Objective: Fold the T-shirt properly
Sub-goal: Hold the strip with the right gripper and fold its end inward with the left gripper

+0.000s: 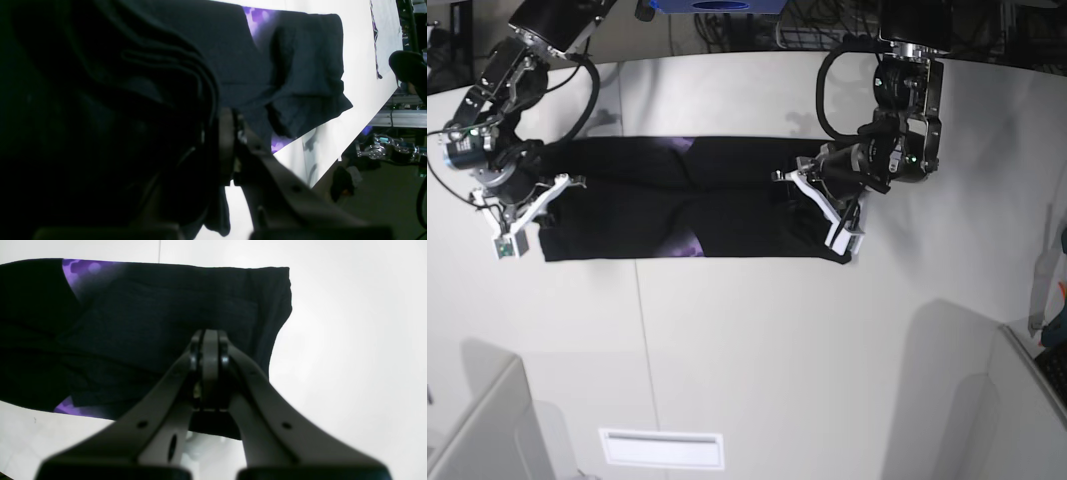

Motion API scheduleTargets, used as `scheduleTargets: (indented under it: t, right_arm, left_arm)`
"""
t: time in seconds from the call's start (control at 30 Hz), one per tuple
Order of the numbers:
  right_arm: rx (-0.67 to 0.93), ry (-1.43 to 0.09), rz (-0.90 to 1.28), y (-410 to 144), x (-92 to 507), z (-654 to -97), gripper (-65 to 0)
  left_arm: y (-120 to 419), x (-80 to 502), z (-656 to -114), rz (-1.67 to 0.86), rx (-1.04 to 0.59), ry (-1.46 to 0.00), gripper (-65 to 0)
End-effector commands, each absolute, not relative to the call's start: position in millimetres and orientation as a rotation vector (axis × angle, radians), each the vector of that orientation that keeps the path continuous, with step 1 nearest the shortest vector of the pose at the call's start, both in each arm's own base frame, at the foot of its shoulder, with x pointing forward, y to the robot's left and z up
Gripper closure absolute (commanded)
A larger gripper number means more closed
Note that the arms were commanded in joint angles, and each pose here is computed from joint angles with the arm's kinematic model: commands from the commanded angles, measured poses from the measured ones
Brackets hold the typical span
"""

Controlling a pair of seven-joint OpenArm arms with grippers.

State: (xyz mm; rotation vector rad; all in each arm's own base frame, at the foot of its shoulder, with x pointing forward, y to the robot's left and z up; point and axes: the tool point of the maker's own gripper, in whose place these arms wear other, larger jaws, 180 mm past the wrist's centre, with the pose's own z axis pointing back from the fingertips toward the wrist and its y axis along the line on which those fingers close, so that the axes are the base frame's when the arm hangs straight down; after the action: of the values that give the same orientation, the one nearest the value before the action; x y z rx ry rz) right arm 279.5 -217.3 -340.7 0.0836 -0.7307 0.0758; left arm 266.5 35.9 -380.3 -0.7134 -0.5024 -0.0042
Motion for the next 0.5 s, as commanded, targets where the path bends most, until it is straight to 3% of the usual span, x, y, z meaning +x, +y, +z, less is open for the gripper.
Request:
scheduleTargets:
  t: [0.0,0.47]
  right_arm:
    - [0.074,-0.785,0.084,-219.6,287.9,-327.0,0.0]
    - [0.074,-0.785,0.084,-219.6,287.9,-327.0,0.0]
  left_arm:
    - [33.1,274.2,-367.8,-0.009,-0.738,-0.543,0.0]
    - [27.4,279.5,-365.0,-0.004,-0.757,-0.547,0.0]
